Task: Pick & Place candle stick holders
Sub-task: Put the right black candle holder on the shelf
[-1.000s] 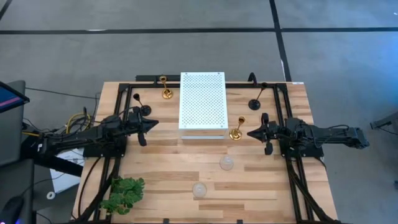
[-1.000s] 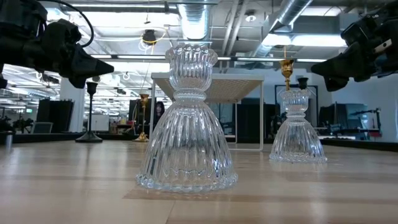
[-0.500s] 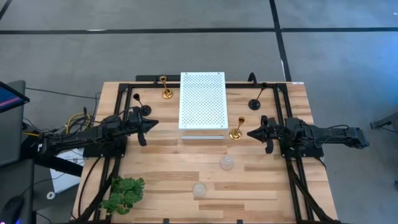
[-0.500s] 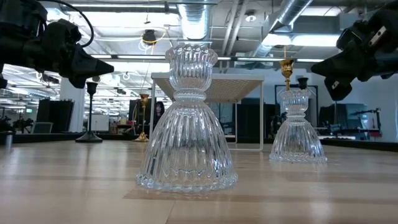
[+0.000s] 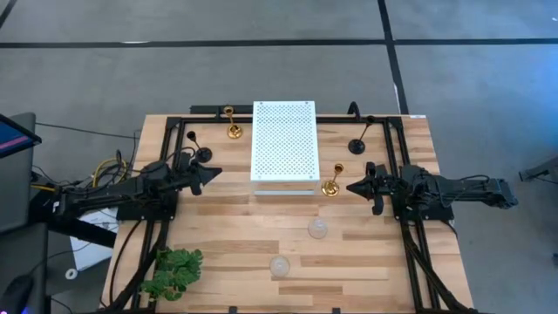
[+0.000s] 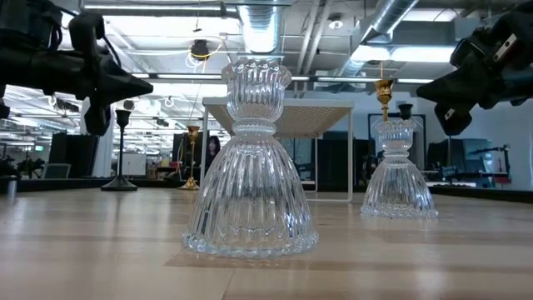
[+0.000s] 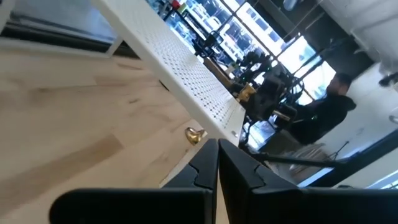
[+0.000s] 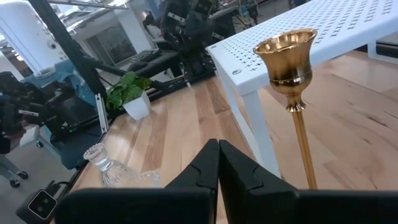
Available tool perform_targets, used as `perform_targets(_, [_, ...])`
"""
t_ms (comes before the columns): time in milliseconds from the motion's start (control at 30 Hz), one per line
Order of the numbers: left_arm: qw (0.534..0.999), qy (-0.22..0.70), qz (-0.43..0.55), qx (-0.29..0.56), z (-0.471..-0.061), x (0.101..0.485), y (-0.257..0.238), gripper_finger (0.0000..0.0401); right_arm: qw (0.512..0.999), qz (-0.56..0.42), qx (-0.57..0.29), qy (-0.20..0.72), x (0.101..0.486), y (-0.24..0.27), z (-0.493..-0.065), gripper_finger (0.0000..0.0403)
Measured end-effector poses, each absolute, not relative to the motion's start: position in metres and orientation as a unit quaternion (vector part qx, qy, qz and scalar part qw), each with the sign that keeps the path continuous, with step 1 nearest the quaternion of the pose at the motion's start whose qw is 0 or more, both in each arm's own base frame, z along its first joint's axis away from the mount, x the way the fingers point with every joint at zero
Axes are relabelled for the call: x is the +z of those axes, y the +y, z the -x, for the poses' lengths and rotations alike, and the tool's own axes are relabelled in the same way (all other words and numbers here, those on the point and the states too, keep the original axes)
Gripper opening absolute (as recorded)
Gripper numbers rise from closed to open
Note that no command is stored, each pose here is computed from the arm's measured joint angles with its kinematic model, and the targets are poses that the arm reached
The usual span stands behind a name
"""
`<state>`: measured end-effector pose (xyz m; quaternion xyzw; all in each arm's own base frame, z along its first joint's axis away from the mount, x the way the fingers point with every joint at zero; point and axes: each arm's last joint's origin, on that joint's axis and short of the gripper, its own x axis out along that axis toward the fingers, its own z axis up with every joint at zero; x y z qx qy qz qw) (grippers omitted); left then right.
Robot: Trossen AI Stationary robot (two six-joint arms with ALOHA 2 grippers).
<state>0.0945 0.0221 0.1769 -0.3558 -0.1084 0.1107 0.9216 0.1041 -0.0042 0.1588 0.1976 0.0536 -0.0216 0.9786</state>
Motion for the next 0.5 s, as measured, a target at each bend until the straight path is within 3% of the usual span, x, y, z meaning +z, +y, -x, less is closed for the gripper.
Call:
perform_targets(167, [0.921, -0.113, 0.356, 0.109, -0.0944, 0.1779, 0.022, 0.0012, 0.978, -0.202, -0.021, 0.044, 0.1602, -0.0042, -0.1043, 0.0])
perform_targets(500, [0.921, -0.117, 0.356, 0.107, -0.0943, 0.1788, 0.022, 0.0012, 0.942, -0.334, -0.024, 0.03, 0.1623, -0.0044, -0.1045, 0.0])
